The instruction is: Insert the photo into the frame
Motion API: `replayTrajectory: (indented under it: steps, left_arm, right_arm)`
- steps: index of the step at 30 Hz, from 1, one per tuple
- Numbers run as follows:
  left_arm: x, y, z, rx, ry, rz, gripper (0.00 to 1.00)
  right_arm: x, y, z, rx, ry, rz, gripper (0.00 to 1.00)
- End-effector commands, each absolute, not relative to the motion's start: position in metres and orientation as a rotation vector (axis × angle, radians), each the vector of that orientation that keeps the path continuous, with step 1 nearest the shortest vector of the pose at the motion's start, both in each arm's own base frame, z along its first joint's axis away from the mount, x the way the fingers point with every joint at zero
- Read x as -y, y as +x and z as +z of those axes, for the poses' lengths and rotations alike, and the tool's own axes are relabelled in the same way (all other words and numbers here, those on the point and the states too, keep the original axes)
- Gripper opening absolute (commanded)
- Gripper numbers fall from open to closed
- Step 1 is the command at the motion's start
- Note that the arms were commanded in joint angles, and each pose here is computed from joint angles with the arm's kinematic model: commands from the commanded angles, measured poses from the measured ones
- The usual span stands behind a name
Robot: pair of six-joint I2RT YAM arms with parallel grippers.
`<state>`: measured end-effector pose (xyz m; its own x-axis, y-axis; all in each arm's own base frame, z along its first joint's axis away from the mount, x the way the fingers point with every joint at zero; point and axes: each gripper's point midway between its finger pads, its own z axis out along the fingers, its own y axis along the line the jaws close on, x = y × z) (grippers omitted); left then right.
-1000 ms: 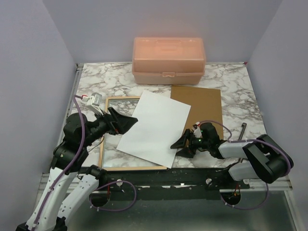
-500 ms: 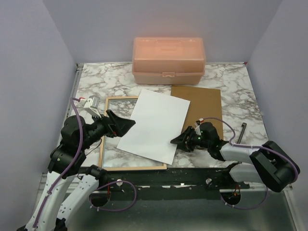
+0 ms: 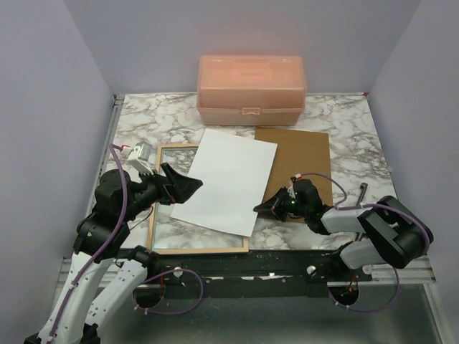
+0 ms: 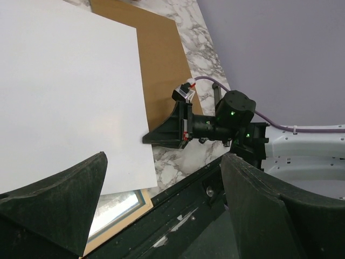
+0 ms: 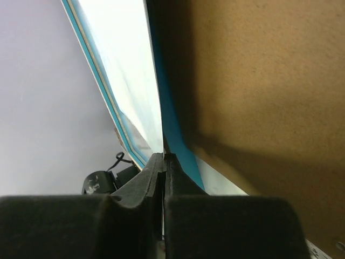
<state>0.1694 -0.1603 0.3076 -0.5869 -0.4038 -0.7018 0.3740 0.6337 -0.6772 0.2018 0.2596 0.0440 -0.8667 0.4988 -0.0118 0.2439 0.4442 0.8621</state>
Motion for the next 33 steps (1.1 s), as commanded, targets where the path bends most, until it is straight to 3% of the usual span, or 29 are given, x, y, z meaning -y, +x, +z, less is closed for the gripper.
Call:
replayTrajectory:
  steps: [1, 15, 33]
  left_arm:
    - [0.154, 0.172, 0.295, -1.961, -0.051, -1.003, 0.88]
    - [0.143, 0.179, 0.262, -2.102, -0.122, -0.885, 0.88]
    - [0.151, 0.181, 0.242, -2.174, -0.110, -0.905, 0.88]
  right_arm:
    - [-0.270, 0.216, 0.063, -2.360, 0.561, 1.427, 0.01]
    - [-0.283, 0.214, 0.091, -2.452, 0.267, 1.390, 0.00]
    - [-0.297, 0.197, 0.073, -2.643, -0.021, 1.438, 0.00]
